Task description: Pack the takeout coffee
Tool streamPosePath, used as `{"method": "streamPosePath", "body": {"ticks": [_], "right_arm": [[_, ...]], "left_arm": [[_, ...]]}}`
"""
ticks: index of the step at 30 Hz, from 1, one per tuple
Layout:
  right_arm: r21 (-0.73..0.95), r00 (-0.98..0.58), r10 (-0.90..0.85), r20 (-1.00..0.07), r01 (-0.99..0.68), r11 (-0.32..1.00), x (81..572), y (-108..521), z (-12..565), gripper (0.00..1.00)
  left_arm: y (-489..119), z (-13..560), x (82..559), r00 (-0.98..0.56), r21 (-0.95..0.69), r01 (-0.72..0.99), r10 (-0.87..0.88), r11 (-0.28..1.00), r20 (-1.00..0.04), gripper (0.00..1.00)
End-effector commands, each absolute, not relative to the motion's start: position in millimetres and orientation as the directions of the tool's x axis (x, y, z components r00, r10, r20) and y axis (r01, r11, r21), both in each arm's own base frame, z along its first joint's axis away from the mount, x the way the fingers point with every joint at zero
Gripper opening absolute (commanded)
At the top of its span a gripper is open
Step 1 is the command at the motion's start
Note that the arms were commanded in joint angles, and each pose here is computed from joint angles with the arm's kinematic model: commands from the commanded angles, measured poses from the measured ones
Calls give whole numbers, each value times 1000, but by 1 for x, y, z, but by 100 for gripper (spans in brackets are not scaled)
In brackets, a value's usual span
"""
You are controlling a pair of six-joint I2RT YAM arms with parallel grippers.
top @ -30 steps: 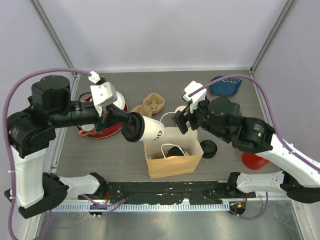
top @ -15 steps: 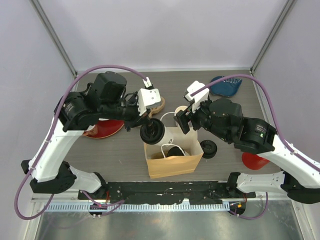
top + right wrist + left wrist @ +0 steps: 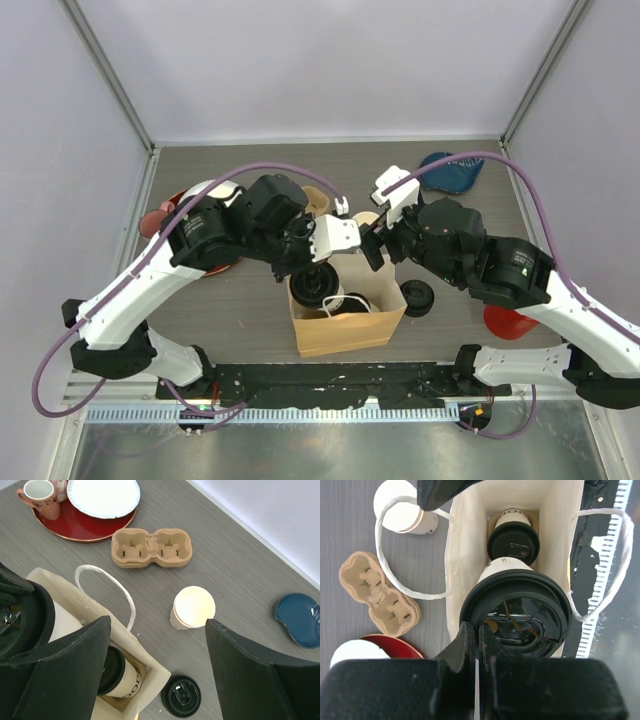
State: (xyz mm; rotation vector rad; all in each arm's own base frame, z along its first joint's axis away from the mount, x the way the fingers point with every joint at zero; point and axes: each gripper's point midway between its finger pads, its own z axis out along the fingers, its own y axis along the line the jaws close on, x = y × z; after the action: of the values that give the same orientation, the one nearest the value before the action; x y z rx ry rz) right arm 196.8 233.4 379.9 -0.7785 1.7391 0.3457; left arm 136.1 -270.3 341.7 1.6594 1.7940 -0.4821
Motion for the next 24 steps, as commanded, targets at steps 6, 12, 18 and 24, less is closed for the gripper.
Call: {"method": "streamPosePath", "body": {"ticks": [6, 12, 18, 24], "right_arm": [[-80, -189, -233, -954, -589, 804, 202, 224, 381, 83], [-43, -238, -230, -943, -601, 798, 202, 226, 371, 84], [57, -368, -289, -884, -698, 714, 201, 234, 335, 76], [161, -418, -322, -849, -787, 596, 201, 238, 315, 72]], "left_arm": [[-215, 285, 130, 3, 176, 983, 959, 49, -284, 0], [-220, 278, 127, 38, 141, 990, 963, 0, -267, 0], [-228, 270, 112, 46, 49, 998, 958, -33, -283, 0], [-228, 260, 111, 53, 29, 998, 963, -47, -263, 0]]}}
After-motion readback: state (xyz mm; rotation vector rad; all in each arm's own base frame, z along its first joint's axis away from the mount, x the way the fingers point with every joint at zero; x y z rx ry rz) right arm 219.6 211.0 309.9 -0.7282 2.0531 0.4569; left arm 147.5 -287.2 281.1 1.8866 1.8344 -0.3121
